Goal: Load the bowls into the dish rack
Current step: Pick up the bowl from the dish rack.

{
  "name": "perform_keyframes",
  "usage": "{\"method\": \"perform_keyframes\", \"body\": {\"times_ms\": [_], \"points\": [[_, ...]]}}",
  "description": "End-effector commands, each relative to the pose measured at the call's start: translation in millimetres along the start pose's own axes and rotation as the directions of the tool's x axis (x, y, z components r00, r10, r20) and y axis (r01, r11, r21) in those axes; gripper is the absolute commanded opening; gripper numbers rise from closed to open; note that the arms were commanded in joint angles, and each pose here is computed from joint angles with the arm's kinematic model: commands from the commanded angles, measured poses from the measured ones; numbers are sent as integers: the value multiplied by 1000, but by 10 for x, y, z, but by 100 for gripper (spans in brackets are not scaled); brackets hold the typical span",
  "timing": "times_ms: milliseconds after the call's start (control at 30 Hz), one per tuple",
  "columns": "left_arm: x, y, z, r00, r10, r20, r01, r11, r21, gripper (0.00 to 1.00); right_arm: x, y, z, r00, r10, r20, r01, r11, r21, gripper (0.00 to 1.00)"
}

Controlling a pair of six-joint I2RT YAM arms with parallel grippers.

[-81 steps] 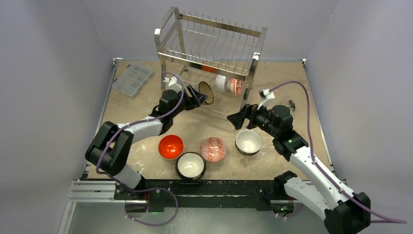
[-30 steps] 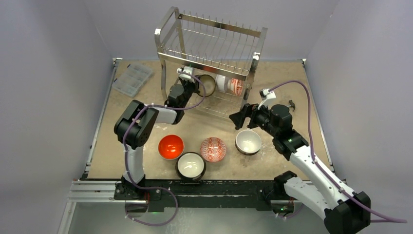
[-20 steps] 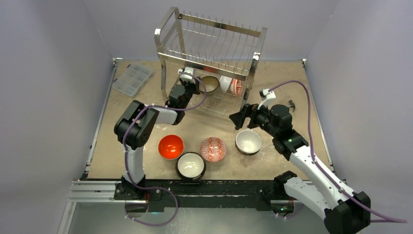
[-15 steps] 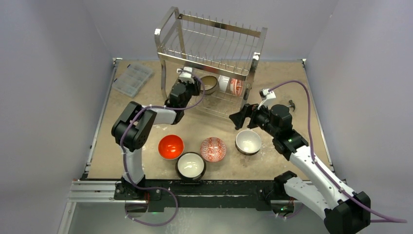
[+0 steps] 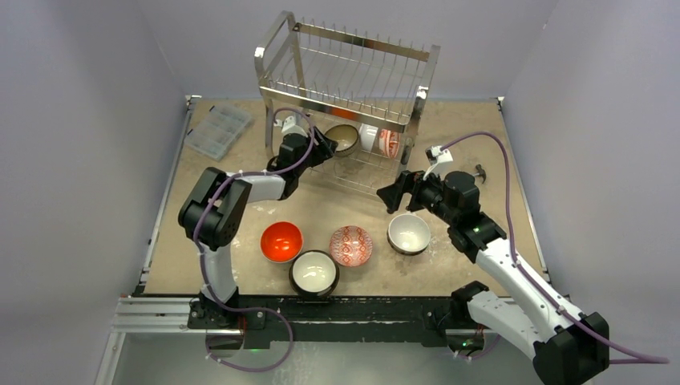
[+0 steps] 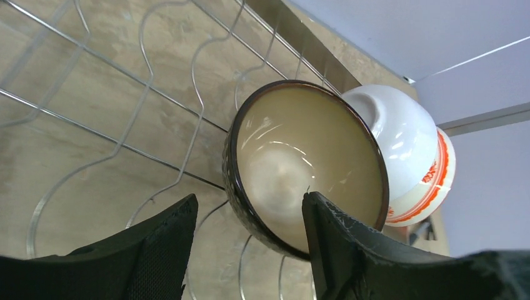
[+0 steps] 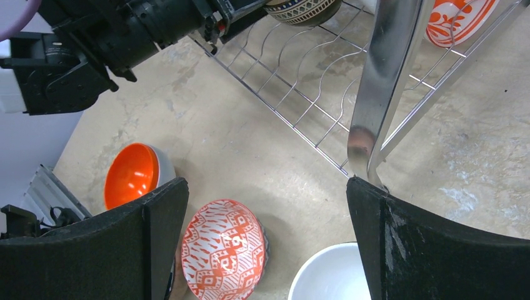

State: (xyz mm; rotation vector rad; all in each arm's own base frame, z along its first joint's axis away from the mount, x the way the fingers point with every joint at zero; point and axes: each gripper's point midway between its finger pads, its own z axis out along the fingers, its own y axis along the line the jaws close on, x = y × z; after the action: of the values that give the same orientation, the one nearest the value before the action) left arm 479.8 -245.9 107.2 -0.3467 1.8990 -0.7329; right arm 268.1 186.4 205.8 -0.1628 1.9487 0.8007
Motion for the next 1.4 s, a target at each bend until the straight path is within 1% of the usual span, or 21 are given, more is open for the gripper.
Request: {"method": "perform_keyframes", "body": {"times_ms": [0,100,200,267,333,433,600,767,900,1100,1300,1367], "points": [[120,-179,125,970,-222,-102,229,971,65,60,-248,147,-19,998,-26,64,29,999,-44,99],[155,-228,177,947,-292,-133,305,948,91,51,-261,156,-31,997,-28,68,31,999,-45,99],[208,-265,193,932,-320,-171,341,934,106,37,-272,152,-43,997,-30,72,33,999,-41,99],[202,-250,174,925,-338,-172,357,929,98,25,-278,154,-47,997,-32,72,35,999,-40,99],[168,-231,121,923,-348,-162,365,927,91,16,-281,161,-47,997,-30,73,33,999,-44,99],[132,-169,19,918,-371,-139,383,921,70,10,-274,174,-45,997,-28,71,32,998,-51,99],[75,-225,-170,923,-361,-134,375,921,101,4,-266,199,-42,998,-19,68,24,998,-66,99],[-26,-342,-386,944,-306,-122,323,933,160,0,-274,258,-50,998,-8,68,15,995,-95,99],[-64,-473,-589,964,-235,-127,257,944,208,0,-285,336,-60,998,6,67,3,991,-134,99],[42,-622,-881,975,-166,-148,201,942,268,0,-299,437,-73,998,25,66,-13,982,-186,99],[57,-866,-1091,978,-119,-169,177,905,388,0,-282,469,-85,997,40,59,-27,979,-204,97],[36,-925,-1129,981,-92,-172,156,900,407,0,-292,487,-96,997,42,61,-29,977,-211,96]]}}
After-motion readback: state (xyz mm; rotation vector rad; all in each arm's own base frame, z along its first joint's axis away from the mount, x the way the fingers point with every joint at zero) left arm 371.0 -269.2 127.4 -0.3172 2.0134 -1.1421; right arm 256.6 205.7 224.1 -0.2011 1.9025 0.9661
